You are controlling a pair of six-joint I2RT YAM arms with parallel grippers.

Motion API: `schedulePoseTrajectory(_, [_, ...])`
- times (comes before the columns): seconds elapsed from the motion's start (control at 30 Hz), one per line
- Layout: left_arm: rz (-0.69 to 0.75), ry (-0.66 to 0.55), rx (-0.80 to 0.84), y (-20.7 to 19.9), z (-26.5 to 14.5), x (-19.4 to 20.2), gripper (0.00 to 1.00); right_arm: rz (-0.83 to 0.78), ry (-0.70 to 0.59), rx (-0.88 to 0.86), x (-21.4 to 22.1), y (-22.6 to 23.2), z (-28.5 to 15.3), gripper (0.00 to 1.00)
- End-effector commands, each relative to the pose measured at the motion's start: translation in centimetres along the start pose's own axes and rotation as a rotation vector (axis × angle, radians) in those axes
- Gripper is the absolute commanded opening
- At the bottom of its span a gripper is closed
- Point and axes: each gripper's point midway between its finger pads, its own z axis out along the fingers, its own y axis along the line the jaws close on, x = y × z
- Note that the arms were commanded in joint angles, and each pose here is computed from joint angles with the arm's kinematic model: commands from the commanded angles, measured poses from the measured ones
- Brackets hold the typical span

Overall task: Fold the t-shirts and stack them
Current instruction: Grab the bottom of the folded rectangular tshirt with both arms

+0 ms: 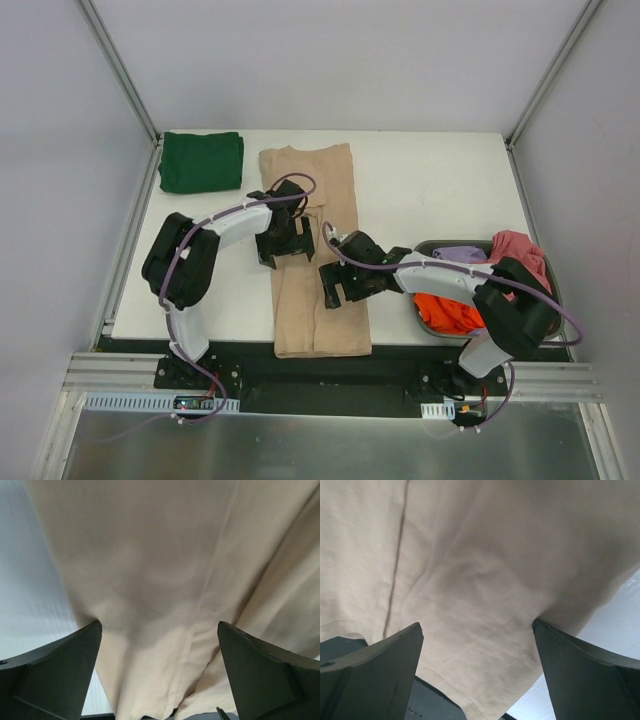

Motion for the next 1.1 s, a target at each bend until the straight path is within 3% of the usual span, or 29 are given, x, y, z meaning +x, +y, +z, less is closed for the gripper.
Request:
schedulePoseTrajectory(0.0, [0.013, -0.020, 0.013, 0.0, 0.4, -3.0, 0.99, 0.006, 0.015, -0.033, -1.5, -0.1, 1.1, 0.96])
schedulePoseTrajectory(0.2, [-0.035, 0.026, 0.017, 1.2, 3.3, -6.5, 0.99, 0.067, 0.030, -0.038, -3.3, -3.5, 2.4, 0.96])
schedulePoseTrajectory(0.3, [-0.024, -0.007, 0.030, 0.8, 3.8, -9.0, 0.99, 0.110, 0.027, -0.066, -4.8, -4.9, 2.9, 0.96])
schedulePoseTrajectory(0.43, [-0.015, -0.054, 0.067, -0.2, 3.0, -11.6, 0.99, 0.119, 0.003, -0.088, -7.0, -5.4, 3.2, 0.96])
schedulePoseTrajectory(0.6, [0.003, -0.069, 0.153, -1.7, -0.1, -11.3, 0.99, 0.094, -0.048, -0.123, -8.8, -4.2, 1.2, 0.96])
schedulePoseTrajectory(0.87, [-0.061, -0.105, 0.115, 1.8, -5.2, -2.7, 0.99, 0.128, -0.260, -0.068, -8.0, -4.1, -6.7, 0.96])
schedulePoseTrajectory(1.07, [-0.143, -0.040, 0.096, 5.7, -4.2, 6.3, 0.98, 0.275, -0.279, -0.173, -3.0, -3.5, -6.9, 0.96])
